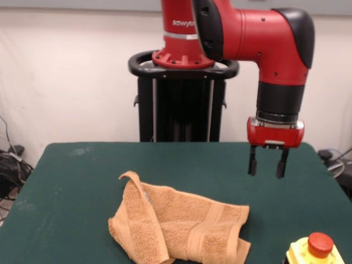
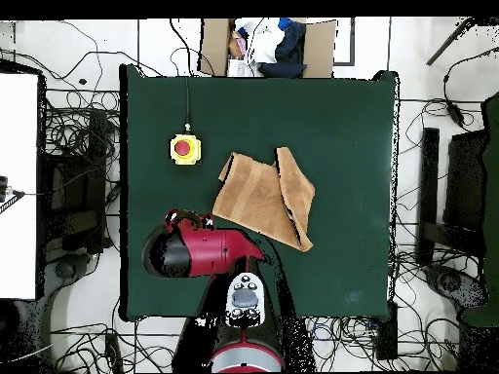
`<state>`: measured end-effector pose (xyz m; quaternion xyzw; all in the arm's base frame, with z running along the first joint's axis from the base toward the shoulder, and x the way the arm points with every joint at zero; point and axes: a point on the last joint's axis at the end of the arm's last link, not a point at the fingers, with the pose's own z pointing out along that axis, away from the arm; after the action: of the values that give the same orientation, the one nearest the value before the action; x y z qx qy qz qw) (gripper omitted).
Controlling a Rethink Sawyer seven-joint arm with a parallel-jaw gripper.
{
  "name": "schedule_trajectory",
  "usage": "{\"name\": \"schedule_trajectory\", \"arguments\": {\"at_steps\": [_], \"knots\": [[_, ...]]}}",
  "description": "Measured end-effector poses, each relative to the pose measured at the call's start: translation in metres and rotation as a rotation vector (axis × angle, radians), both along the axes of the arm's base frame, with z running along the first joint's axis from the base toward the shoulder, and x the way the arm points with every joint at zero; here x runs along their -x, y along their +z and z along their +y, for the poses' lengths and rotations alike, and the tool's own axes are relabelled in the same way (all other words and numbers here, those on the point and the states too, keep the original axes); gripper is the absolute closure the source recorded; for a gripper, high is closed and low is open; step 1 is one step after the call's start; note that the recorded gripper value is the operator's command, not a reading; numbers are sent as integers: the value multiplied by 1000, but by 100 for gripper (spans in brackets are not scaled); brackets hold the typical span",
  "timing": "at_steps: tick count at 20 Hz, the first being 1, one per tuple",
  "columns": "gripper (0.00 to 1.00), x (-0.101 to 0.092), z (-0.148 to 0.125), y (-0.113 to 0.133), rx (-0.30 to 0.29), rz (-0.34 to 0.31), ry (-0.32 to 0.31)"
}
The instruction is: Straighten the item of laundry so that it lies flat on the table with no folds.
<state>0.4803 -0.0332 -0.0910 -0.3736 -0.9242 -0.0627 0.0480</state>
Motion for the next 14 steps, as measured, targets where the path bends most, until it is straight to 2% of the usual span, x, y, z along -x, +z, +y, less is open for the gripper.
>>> {"name": "schedule_trajectory", "arguments": {"at_steps": [8,14], "knots": [[0,-4,0,3,-47,-39,26],[0,-7,9,10,-93,-40,32]]}}
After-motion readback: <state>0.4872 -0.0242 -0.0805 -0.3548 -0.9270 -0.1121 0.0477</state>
